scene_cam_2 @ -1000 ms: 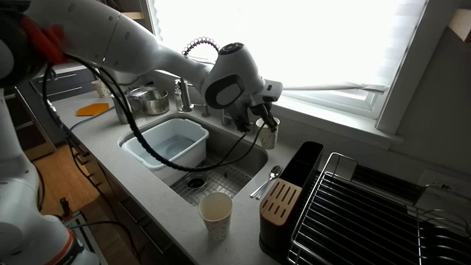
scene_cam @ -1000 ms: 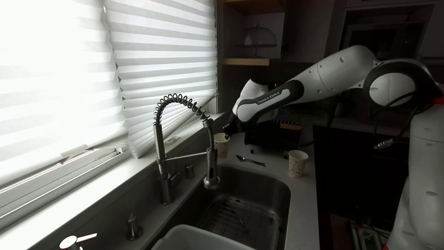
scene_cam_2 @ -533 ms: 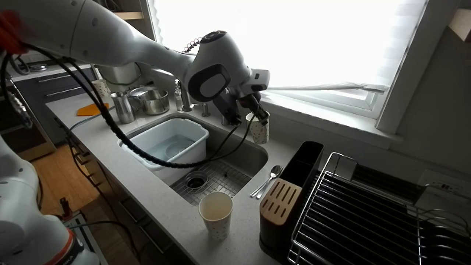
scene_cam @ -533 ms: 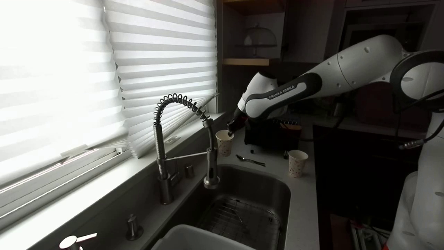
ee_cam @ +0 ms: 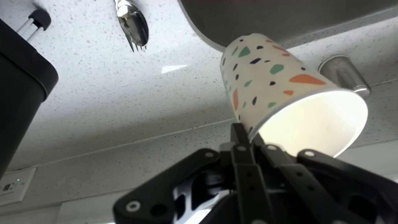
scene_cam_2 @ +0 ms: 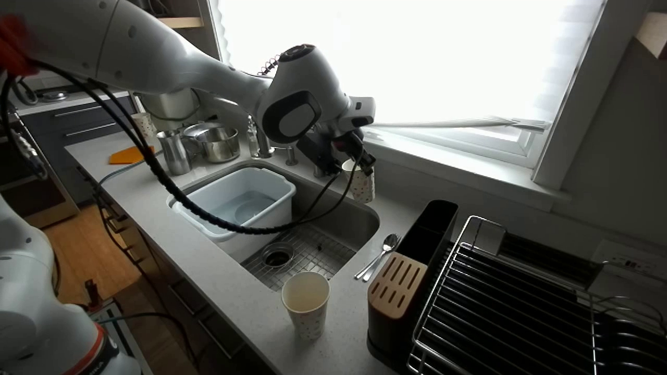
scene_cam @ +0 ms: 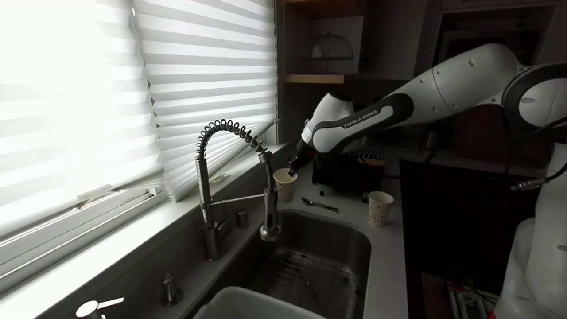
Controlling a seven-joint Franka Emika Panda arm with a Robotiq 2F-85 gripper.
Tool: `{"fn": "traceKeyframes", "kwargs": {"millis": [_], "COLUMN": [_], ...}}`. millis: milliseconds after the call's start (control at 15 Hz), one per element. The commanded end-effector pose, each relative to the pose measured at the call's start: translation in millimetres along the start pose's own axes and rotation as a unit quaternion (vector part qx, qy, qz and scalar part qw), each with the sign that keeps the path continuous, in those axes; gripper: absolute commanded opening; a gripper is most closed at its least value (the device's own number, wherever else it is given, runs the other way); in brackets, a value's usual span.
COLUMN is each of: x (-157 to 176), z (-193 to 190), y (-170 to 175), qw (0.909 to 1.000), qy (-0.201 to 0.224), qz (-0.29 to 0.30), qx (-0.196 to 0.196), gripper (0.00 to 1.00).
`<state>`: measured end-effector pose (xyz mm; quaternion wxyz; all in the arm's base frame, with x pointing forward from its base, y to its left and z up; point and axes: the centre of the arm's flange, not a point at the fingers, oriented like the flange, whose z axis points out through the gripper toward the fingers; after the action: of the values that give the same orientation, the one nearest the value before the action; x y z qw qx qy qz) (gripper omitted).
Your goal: Pour the water out of the two cups into the sink
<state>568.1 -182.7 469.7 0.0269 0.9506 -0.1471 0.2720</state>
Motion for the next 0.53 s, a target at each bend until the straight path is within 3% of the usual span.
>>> {"fn": "traceKeyframes", "kwargs": {"millis": [0,467], "x": [-14,-33], "z": [-20,-39], "y": [-16,-31], "qw": [0.9975,0.9773], "qy": [0.025,0.098], "qz": [-0.065,-0.172], "qx": [-0.009,-0.073], "gripper": [0.01,0.01]}}
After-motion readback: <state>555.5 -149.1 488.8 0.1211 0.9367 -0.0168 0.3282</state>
